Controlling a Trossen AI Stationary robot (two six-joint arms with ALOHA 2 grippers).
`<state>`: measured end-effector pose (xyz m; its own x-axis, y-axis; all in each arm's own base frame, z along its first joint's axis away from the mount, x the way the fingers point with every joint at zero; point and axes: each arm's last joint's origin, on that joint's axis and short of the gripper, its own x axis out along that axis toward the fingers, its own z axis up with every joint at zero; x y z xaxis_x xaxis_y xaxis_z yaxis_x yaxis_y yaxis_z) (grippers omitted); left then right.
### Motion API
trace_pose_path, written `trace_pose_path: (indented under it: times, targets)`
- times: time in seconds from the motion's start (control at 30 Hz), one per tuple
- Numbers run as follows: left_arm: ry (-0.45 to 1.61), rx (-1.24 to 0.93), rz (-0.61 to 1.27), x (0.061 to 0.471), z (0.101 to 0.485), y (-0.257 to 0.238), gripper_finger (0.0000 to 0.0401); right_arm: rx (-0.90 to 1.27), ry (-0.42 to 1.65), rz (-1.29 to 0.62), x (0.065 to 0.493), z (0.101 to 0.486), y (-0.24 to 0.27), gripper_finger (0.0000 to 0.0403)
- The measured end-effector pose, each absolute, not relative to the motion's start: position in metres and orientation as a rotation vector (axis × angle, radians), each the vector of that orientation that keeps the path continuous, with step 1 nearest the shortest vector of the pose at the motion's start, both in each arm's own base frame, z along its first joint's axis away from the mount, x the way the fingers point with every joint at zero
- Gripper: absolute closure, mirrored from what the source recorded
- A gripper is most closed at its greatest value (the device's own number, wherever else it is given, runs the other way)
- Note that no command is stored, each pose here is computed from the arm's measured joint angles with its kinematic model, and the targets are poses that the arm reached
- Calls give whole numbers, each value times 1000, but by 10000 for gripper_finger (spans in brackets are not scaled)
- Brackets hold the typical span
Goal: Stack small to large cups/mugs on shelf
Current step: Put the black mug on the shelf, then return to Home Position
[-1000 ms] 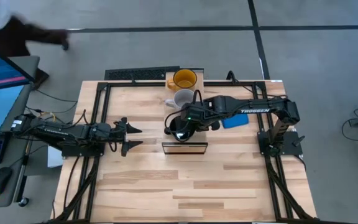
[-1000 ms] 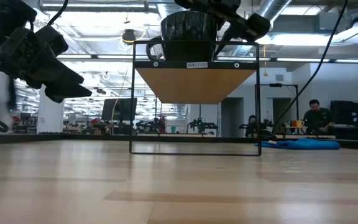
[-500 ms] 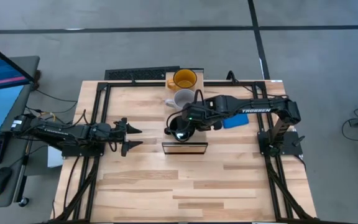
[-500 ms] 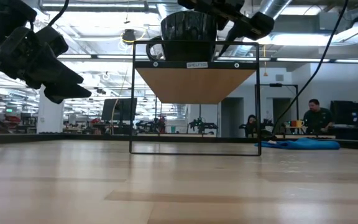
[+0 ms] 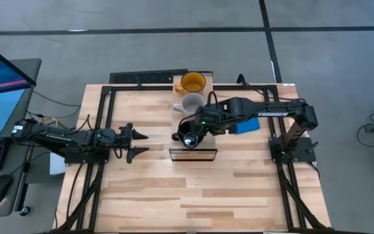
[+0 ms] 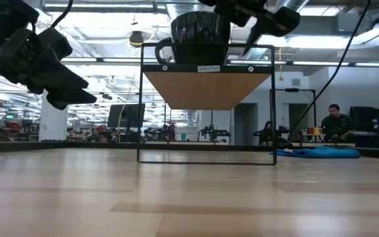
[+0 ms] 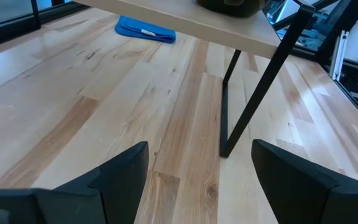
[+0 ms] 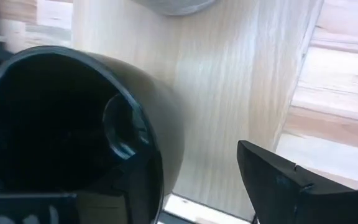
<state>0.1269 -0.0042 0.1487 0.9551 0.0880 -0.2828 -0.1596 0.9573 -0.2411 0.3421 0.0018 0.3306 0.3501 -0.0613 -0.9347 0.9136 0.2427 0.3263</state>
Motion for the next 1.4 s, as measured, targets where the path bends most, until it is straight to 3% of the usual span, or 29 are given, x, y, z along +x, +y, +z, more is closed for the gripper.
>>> trace_pose_path:
  times: [0.57,1.1,1.4]
  targets:
    - [274,-265,127,127,149,-4,124,1107,939,-805,346,334,2,168]
    - [274,-265,127,127,149,-4,124,1057,885,-787,333,385,-1,168]
    - [273,-265,127,127,149,-4,124,856,727,-693,325,430,4,168]
